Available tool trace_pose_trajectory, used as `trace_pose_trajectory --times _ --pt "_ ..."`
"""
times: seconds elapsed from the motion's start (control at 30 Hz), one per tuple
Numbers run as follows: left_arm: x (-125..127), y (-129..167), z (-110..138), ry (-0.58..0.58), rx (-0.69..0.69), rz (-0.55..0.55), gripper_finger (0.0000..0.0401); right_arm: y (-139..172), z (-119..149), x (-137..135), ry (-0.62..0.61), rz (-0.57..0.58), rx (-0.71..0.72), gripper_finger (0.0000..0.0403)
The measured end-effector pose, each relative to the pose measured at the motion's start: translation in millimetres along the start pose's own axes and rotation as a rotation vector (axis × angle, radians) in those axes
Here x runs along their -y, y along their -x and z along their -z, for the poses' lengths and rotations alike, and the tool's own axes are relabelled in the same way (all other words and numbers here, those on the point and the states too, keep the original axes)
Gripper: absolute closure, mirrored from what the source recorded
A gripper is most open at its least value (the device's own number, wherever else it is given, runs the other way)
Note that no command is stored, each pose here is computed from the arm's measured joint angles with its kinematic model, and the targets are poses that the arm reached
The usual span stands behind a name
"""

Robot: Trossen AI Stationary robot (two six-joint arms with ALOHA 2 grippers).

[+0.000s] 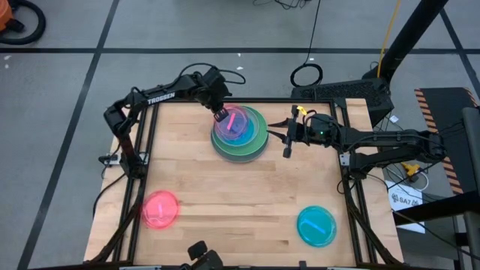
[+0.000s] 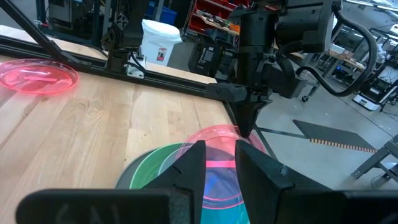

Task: Stack plastic plates
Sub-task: Stack the pink plate on the blue plate, then stack the blue plate on the pink plate

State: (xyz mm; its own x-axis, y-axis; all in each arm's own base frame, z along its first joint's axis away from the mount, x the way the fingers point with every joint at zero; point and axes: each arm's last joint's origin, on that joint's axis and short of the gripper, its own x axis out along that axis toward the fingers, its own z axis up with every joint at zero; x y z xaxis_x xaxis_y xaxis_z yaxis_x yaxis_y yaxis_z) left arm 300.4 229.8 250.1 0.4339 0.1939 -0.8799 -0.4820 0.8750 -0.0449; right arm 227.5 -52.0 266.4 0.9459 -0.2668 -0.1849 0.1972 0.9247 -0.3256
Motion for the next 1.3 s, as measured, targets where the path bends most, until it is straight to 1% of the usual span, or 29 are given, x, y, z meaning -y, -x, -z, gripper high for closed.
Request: trace_pose_trajectory --times 0.8,0.9,1.13,1.3 --pt "0.0 0.0 0.0 -0.003 0.0 0.0 0.0395 0.0 0.0 0.0 0.0 0.0 0.0 0.0323" --pt "0.0 0.0 0.0 -0.007 0.0 0.0 0.0383 0.0 0.0 0.0 0.0 0.0 0.0 0.0323" --pt "0.0 0.1 0.0 -0.008 0.0 0.0 0.0335 0.0 0.0 0.0 0.0 0.0 0.0 0.0323" --pt "0.0 0.1 0.0 -0.011 0.0 0.0 0.0325 0.0 0.0 0.0 0.0 0.0 0.0 0.0323"
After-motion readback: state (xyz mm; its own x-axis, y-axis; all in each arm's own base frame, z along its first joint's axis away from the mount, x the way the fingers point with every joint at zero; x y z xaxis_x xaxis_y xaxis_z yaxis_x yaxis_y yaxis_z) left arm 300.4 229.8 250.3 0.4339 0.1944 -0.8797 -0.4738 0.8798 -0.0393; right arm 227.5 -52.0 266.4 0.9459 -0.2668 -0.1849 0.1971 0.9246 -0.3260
